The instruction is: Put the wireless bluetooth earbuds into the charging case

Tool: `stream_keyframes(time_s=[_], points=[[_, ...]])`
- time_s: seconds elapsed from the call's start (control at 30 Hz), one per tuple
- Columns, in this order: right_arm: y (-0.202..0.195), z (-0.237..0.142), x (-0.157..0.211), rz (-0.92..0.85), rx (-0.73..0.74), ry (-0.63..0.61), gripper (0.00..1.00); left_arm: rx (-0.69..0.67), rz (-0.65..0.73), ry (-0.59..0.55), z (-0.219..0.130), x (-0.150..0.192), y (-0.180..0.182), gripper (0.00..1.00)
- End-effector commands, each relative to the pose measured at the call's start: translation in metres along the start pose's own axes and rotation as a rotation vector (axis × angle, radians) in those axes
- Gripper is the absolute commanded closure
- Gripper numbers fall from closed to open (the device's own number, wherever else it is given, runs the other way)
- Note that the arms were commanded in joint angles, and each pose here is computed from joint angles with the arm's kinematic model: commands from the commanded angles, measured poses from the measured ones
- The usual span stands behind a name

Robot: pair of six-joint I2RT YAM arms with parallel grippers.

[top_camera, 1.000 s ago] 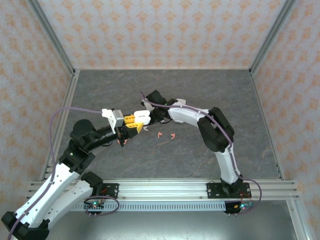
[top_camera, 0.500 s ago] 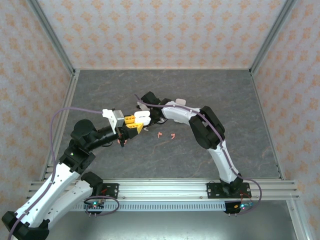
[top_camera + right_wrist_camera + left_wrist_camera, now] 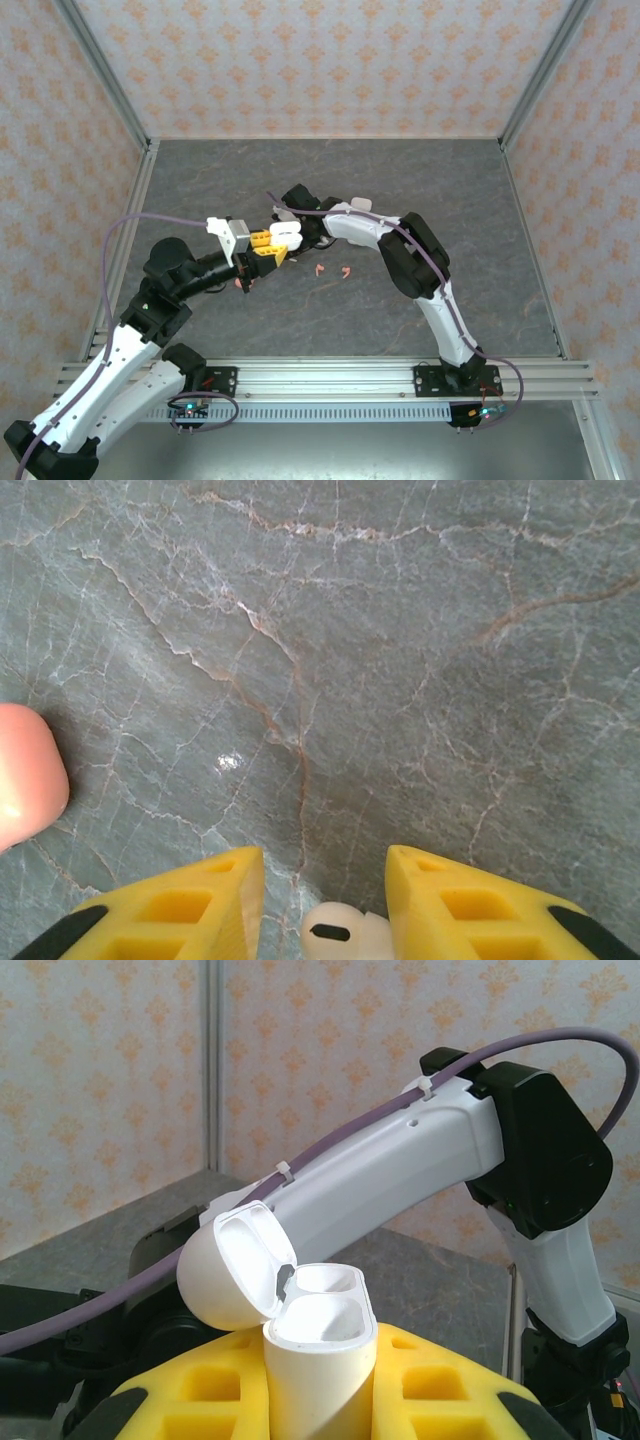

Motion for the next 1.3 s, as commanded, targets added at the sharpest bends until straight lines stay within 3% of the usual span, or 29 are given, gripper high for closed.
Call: stream_keyframes(time_s=[0.0, 0.33, 0.67, 0.93, 1.27], points=[[0.005, -0.011, 0.019, -0.008, 0.018, 0.072, 0.64, -0.012, 0.004, 0.004, 0.0, 0.002, 0.001, 1.0], [0.003, -0.012, 0.027, -0.013, 0.03, 0.087, 0.67, -0.013, -0.002, 0.01, 0.002, 0.003, 0.002, 1.0], [0.005, -0.016, 0.027, -0.024, 0.041, 0.078, 0.77, -0.019, -0.005, 0.013, 0.002, 0.004, 0.002, 1.0], [0.011, -0.048, 0.016, -0.016, 0.062, -0.06, 0.8, -0.019, -0.005, 0.002, -0.001, 0.002, 0.001, 1.0], [-0.008, -0.151, 0.021, 0.12, 0.087, -0.362, 0.81, -0.016, -0.013, -0.006, 0.002, 0.005, 0.002, 1.0]])
Point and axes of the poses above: each hand's point on the last joint's axis, 136 mm out from that joint toward the fingers, its own z axis out along the fingers, its own y axis along the line the jaws close on, x = y × z, the point moved 8 cm from there along -z, back along the fingers, and after that the axes turned 3 degrees about z, right-handed, at the moved point
